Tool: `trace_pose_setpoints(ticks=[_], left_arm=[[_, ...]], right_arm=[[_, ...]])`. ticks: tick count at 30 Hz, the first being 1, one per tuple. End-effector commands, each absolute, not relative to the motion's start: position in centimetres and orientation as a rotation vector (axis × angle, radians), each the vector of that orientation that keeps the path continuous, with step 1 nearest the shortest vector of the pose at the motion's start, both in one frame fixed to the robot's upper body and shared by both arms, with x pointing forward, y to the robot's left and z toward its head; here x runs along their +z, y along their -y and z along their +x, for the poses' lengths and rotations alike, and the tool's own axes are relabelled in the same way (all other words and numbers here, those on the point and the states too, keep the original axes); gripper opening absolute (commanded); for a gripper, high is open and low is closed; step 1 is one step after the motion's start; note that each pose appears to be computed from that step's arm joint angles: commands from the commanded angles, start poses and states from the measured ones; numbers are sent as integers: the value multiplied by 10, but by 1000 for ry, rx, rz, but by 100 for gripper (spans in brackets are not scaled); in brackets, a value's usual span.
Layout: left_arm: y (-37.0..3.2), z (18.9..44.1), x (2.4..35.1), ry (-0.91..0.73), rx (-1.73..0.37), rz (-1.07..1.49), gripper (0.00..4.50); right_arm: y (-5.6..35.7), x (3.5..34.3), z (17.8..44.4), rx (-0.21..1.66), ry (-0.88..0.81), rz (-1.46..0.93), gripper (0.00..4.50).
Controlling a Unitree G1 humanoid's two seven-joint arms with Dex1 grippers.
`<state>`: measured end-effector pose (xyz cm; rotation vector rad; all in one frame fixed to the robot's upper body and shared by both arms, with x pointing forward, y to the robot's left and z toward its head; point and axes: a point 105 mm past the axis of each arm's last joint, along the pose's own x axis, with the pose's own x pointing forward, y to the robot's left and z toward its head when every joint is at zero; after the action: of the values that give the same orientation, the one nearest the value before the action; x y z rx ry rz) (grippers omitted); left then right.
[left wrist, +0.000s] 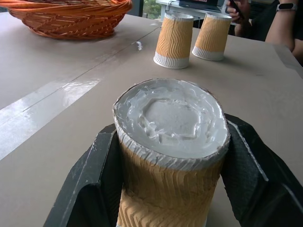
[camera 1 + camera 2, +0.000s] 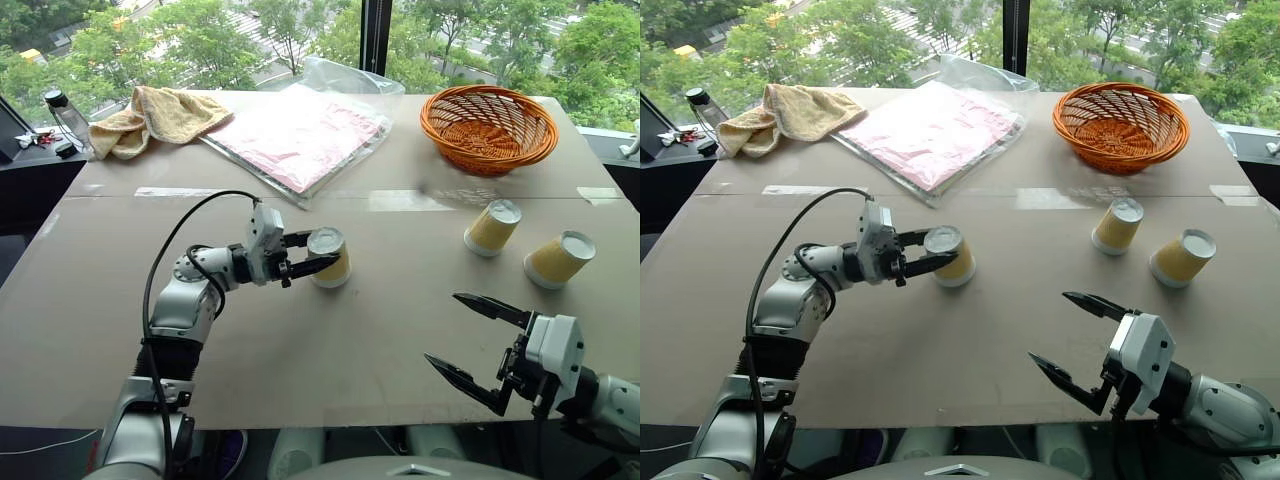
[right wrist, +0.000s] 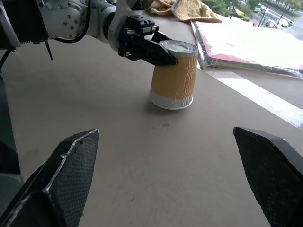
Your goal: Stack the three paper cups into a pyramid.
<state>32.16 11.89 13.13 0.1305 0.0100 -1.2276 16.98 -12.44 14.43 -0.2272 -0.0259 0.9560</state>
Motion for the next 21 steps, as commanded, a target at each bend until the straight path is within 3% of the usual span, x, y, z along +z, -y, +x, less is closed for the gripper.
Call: trace_pose_setpoints(ticks=[1,12,13,16,17,21], left_arm=[[-105,325,140,34,-1246,197,224],[-79,334,124,44,-1259,205,224],[-79,335,124,54,-1256,212,323],[-75,335,125,65,-1262,178,424],[-74,334,127,70,-1266,166,448],[-86,330,132,70,-1244,118,448]], right_arm=[[125,155,168,923,74,-257,450],[136,151,171,802,52,-267,450],[136,150,171,799,50,-269,450],[138,149,173,780,47,-272,450],[140,149,175,768,48,-272,450],[153,154,189,646,75,-273,450]])
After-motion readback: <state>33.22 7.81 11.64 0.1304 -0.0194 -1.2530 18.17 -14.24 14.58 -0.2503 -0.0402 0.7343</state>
